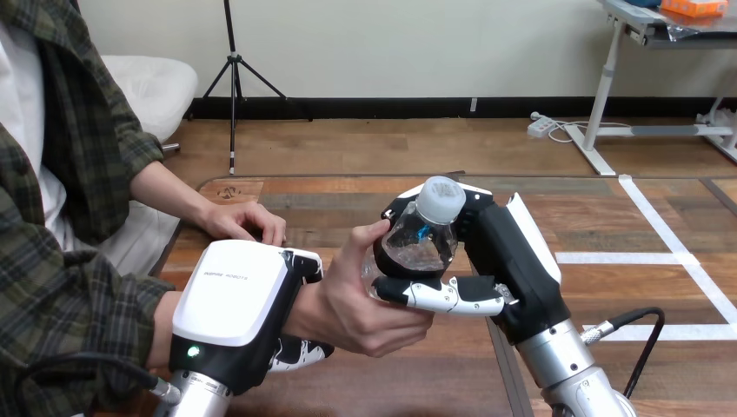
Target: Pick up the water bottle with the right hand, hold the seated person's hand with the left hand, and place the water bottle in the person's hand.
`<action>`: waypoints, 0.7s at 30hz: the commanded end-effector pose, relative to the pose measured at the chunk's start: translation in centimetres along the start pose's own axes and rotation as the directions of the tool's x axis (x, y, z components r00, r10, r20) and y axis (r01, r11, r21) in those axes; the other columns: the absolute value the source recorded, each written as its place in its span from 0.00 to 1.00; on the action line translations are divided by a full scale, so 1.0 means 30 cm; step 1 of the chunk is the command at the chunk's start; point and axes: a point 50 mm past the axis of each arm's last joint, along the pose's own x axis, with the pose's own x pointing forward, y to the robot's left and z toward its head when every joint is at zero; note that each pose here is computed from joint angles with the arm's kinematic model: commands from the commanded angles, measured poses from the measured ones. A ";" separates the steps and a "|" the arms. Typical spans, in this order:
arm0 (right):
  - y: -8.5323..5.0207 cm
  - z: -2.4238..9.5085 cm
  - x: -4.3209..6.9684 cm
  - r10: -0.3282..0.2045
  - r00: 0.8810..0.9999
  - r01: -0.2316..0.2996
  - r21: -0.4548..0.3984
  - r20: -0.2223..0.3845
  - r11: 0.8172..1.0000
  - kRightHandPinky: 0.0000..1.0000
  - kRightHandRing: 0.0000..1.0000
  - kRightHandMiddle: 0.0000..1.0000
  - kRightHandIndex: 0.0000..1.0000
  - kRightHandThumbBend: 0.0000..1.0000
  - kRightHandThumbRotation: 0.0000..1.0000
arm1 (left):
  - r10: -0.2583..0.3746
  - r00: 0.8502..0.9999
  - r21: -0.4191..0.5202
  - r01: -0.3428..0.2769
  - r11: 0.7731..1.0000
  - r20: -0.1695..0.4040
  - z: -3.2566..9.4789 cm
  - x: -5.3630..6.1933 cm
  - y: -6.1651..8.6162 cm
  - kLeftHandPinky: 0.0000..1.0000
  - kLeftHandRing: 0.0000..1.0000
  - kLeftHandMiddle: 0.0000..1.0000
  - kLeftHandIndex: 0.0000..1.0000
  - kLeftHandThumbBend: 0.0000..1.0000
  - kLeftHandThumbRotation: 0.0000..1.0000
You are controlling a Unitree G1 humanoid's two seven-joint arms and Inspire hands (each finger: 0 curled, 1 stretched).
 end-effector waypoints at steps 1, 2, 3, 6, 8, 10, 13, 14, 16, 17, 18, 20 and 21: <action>-0.006 0.059 0.052 0.015 0.994 -0.012 -0.030 0.110 0.999 0.42 0.44 0.49 0.55 0.70 0.00 | 0.074 0.997 0.000 -0.074 0.997 0.036 0.015 0.038 0.039 0.26 0.28 0.32 0.31 0.88 0.00; -0.007 0.059 0.052 0.018 0.994 -0.015 -0.031 0.106 0.999 0.43 0.45 0.50 0.56 0.71 0.00 | 0.074 0.997 0.001 -0.074 0.997 0.036 0.015 0.038 0.039 0.26 0.28 0.32 0.31 0.88 0.00; -0.007 0.058 0.052 0.020 0.994 -0.017 -0.032 0.103 0.999 0.43 0.46 0.51 0.57 0.71 0.00 | 0.074 0.997 0.001 -0.074 0.997 0.035 0.015 0.038 0.039 0.26 0.28 0.32 0.31 0.88 0.00; -0.009 0.058 0.051 0.033 0.995 -0.029 -0.049 0.089 0.998 0.46 0.50 0.57 0.62 0.73 0.00 | 0.073 0.997 0.001 -0.073 0.997 0.034 0.015 0.038 0.039 0.26 0.28 0.32 0.31 0.88 0.00; -0.010 0.058 0.051 0.038 0.996 -0.034 -0.048 0.085 0.998 0.51 0.57 0.63 0.68 0.75 0.02 | 0.075 0.997 0.000 -0.075 0.997 0.034 0.015 0.038 0.040 0.26 0.28 0.32 0.31 0.88 0.00; -0.010 0.058 0.051 0.043 0.996 -0.039 -0.053 0.078 0.998 0.54 0.61 0.67 0.70 0.76 0.04 | 0.073 0.997 0.003 -0.073 0.997 0.033 0.015 0.038 0.040 0.26 0.28 0.32 0.31 0.88 0.00; -0.011 0.059 0.052 0.052 0.997 -0.048 -0.065 0.065 0.997 0.59 0.68 0.74 0.76 0.79 0.10 | 0.070 0.997 0.007 -0.070 0.997 0.030 0.015 0.038 0.041 0.26 0.28 0.32 0.31 0.88 0.00; -0.011 0.060 0.052 0.056 0.997 -0.052 -0.067 0.062 0.996 0.62 0.71 0.76 0.78 0.80 0.12 | 0.071 0.997 0.007 -0.071 0.997 0.030 0.015 0.038 0.041 0.26 0.28 0.32 0.31 0.88 0.00; -0.012 0.060 0.052 0.063 0.996 -0.059 -0.069 0.058 0.996 0.66 0.75 0.81 0.82 0.81 0.15 | 0.072 0.997 0.006 -0.072 0.997 0.029 0.015 0.038 0.041 0.26 0.28 0.32 0.31 0.88 0.00; -0.012 0.061 0.052 0.066 0.996 -0.062 -0.069 0.057 0.996 0.71 0.81 0.86 0.86 0.83 0.19 | 0.073 0.997 0.006 -0.073 0.997 0.029 0.015 0.038 0.041 0.26 0.28 0.32 0.31 0.88 0.00; -0.012 0.061 0.052 0.068 0.996 -0.064 -0.069 0.056 0.996 0.73 0.83 0.88 0.88 0.83 0.20 | 0.073 0.997 0.005 -0.073 0.997 0.029 0.015 0.038 0.042 0.26 0.28 0.32 0.31 0.88 0.00; -0.014 0.061 0.053 0.072 0.996 -0.068 -0.069 0.054 0.995 0.77 0.87 0.91 0.91 0.84 0.23 | 0.074 0.997 0.005 -0.074 0.997 0.030 0.014 0.038 0.042 0.26 0.28 0.32 0.31 0.88 0.00; -0.014 0.061 0.053 0.073 0.996 -0.069 -0.069 0.053 0.995 0.79 0.88 0.93 0.92 0.85 0.24 | 0.074 0.997 0.005 -0.075 0.997 0.031 0.014 0.038 0.042 0.26 0.28 0.32 0.31 0.88 0.00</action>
